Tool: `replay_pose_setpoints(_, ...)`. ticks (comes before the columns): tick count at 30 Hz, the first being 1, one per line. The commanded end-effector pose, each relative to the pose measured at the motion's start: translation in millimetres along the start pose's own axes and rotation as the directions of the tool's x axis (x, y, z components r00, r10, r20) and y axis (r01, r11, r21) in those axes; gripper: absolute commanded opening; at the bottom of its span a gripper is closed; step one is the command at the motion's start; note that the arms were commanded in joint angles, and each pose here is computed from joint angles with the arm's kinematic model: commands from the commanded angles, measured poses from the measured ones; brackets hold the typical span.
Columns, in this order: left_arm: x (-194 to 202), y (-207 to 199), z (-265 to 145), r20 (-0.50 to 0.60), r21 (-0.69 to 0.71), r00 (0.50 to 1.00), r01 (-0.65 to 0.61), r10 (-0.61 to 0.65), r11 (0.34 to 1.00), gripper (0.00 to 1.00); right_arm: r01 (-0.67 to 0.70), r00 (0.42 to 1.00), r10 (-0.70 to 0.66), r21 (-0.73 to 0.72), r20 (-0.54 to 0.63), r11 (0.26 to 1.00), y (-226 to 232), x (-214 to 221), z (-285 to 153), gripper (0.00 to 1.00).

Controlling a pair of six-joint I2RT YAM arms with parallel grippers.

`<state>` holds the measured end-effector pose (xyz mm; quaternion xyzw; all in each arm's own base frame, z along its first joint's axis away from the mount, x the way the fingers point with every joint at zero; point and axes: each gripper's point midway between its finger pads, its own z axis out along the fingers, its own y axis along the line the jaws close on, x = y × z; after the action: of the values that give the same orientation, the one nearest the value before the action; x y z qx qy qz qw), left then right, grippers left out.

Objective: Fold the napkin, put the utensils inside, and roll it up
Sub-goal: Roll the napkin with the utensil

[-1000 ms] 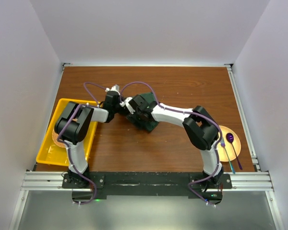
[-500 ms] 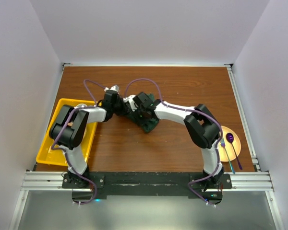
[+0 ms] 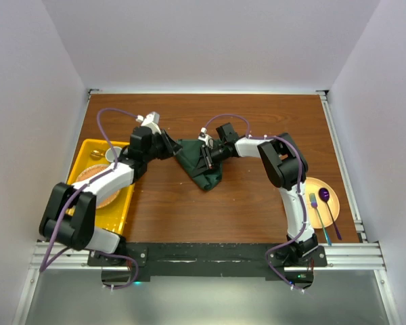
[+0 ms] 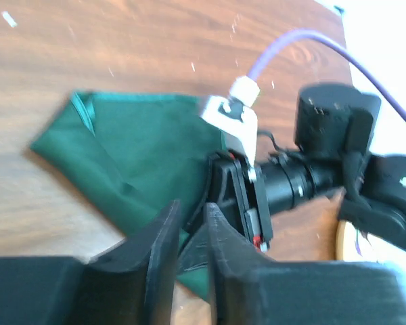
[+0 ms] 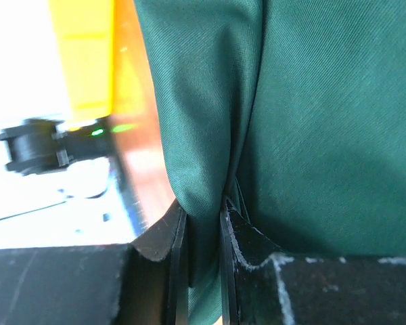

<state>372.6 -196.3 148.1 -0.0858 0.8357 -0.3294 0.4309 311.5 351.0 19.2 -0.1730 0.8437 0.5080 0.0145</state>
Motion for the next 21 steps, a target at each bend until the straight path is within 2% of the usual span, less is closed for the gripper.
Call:
replay_pose_setpoints(1,31,3,18,-0.070,0.098,0.996,0.062,-0.055,0.993,0.16,-0.252,0.961,0.255,0.046,-0.105,0.967,-26,43,15,0.00)
replay_pose_setpoints(6,37,11,41,-0.071,0.112,0.996,0.065,-0.057,0.992,0.08,-0.244,0.964,0.250,0.074,-0.088,0.967,-36,44,11,0.00)
replay_pose_setpoints(16,64,37,68,-0.123,0.068,0.989,0.089,-0.080,0.994,0.05,-0.118,0.988,0.130,0.140,-0.087,0.983,-46,57,2,0.00)
replay_pose_setpoints(21,91,56,77,-0.164,0.017,0.982,0.101,-0.097,0.995,0.04,-0.062,0.991,0.088,0.227,-0.104,0.972,-56,62,-8,0.08)
